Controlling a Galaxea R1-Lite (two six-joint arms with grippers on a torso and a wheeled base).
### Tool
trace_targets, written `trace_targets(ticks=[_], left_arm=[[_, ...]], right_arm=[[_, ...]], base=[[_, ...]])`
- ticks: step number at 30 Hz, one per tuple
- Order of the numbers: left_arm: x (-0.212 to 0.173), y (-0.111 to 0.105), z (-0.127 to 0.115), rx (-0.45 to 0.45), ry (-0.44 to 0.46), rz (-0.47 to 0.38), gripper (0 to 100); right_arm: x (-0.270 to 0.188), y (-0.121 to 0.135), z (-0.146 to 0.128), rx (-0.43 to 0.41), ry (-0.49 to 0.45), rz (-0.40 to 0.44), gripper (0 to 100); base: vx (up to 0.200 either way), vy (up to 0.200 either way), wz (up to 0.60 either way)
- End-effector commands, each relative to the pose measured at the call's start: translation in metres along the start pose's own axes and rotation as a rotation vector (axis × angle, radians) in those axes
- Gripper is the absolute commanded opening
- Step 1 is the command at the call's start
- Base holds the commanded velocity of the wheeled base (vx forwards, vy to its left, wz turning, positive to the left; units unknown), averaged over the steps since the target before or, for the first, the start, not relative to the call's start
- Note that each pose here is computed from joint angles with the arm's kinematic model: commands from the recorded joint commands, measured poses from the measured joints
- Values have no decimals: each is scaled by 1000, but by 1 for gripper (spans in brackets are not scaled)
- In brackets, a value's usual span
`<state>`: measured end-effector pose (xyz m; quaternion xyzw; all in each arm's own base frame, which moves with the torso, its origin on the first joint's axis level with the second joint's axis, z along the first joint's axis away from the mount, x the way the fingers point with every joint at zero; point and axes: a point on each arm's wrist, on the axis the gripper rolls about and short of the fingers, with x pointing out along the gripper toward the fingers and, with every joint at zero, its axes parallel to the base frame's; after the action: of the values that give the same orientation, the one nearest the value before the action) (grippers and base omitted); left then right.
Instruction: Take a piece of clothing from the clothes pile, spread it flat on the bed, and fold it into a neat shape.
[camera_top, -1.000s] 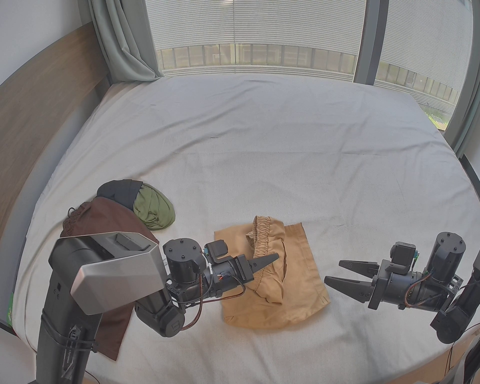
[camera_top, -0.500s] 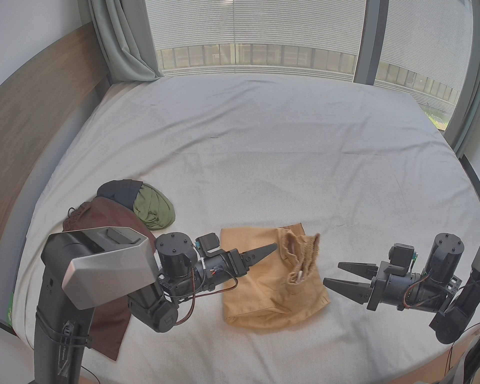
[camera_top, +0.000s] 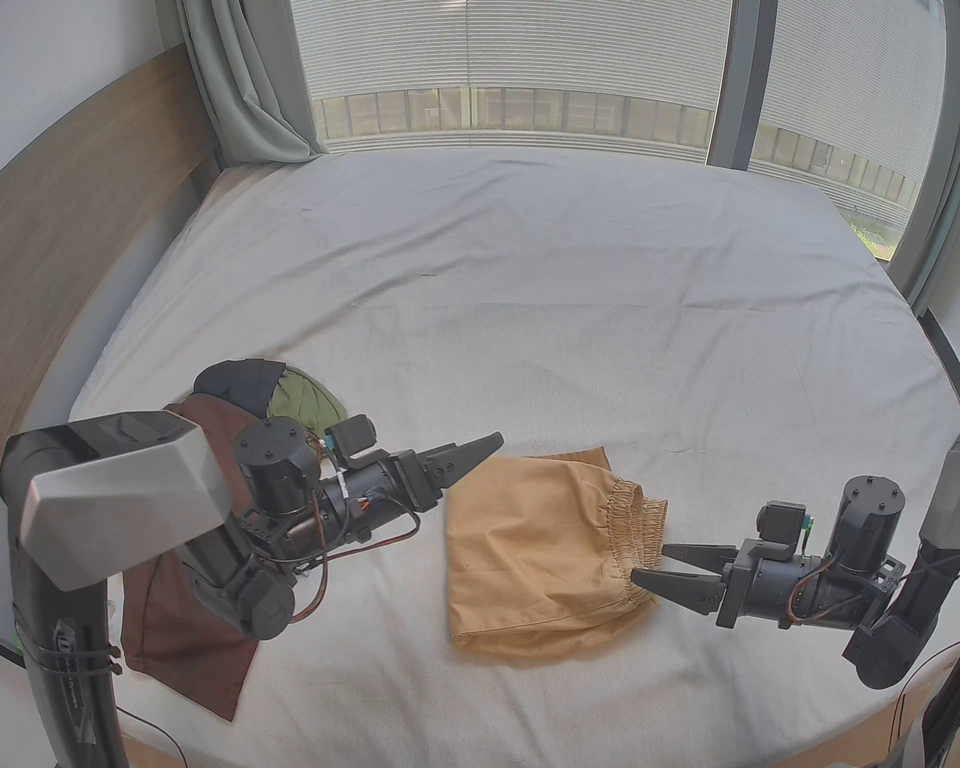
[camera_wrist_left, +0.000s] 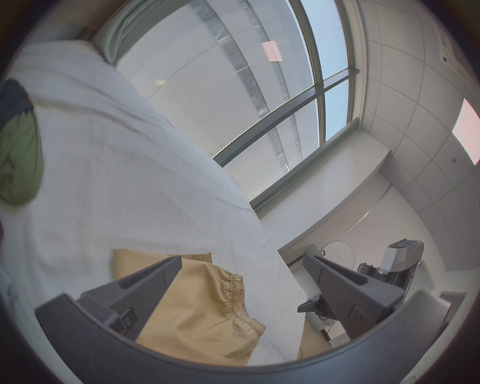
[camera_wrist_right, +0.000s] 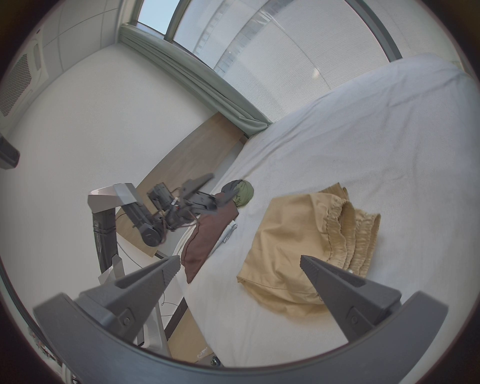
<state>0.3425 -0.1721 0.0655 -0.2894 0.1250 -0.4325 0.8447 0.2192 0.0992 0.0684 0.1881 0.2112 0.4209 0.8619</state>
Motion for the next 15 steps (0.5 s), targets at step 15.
trace_targets(ticks=[15], left_arm=[[-49,-3,29,101,-49,78,100]], right_arm=[[51,-30,-31,134,94,-67,100]], base=[[0,0,0]])
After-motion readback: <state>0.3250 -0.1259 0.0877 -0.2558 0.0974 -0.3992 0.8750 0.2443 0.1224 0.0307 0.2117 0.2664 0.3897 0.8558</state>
